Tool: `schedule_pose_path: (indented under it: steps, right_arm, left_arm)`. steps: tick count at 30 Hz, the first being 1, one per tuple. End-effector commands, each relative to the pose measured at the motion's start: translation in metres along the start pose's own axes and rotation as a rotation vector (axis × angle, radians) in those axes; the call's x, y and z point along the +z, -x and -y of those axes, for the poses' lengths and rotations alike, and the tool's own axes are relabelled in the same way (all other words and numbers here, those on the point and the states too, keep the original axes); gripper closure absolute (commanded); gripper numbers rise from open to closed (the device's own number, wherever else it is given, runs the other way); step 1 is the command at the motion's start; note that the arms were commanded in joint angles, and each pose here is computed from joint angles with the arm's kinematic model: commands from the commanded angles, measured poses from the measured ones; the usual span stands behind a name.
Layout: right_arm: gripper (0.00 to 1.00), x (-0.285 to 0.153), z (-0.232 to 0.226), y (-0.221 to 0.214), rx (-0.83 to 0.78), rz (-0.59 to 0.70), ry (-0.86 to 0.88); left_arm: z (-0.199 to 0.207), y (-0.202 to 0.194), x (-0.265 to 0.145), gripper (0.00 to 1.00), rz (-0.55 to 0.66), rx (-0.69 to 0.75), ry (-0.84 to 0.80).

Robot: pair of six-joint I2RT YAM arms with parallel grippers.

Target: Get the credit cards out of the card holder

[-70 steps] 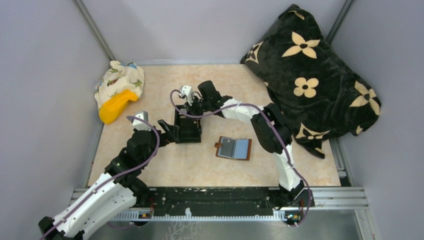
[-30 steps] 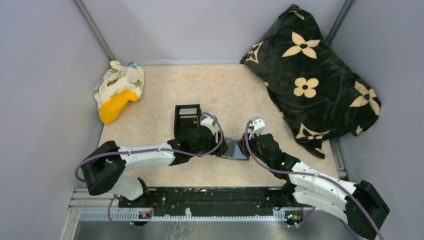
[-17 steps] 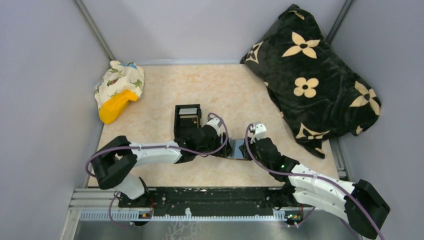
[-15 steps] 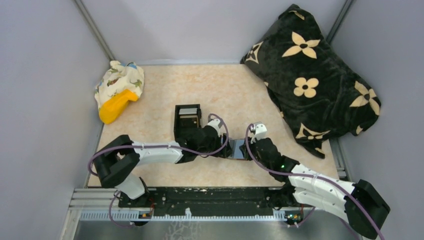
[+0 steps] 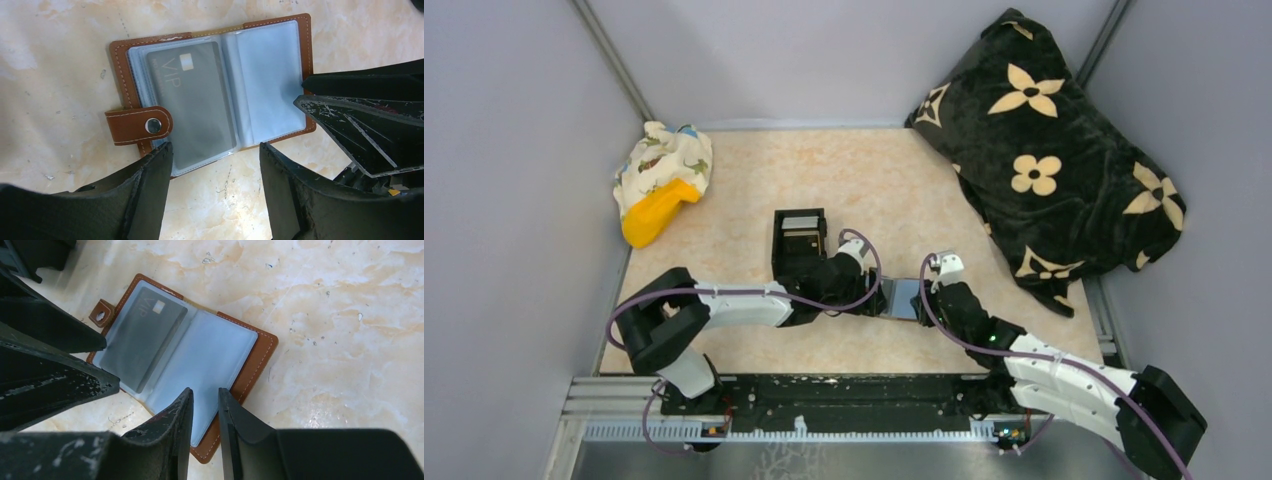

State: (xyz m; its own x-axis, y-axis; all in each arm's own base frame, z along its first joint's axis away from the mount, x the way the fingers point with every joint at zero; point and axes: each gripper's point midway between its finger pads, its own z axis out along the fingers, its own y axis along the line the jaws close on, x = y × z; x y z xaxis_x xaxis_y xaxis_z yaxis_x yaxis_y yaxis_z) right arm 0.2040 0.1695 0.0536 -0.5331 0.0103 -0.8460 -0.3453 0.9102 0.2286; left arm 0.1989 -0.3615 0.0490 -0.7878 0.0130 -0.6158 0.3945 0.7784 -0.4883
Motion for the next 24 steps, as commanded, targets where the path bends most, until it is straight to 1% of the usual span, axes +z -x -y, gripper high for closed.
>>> schedule_pose_path:
  steps: [1,14,20,24]
  right_arm:
    - [0.74,0.000,-0.003,0.011,0.022,0.042,-0.003]
    - [0.74,0.003,-0.005,0.007,0.004,0.015,0.003]
    - [0.74,0.004,-0.006,0.006,-0.002,0.007,0.005]
    - [0.75,0.004,-0.006,0.005,-0.002,0.005,0.005]
  left_arm:
    - [-0.004,0.005,-0.005,0.30,0.023,0.009,0.030]
    - [-0.003,-0.002,0.003,0.30,-0.002,0.002,0.015]
    - [0.018,-0.003,0.003,0.30,-0.027,-0.020,-0.076]
    - [0.025,-0.001,0.002,0.31,-0.031,-0.026,-0.104]
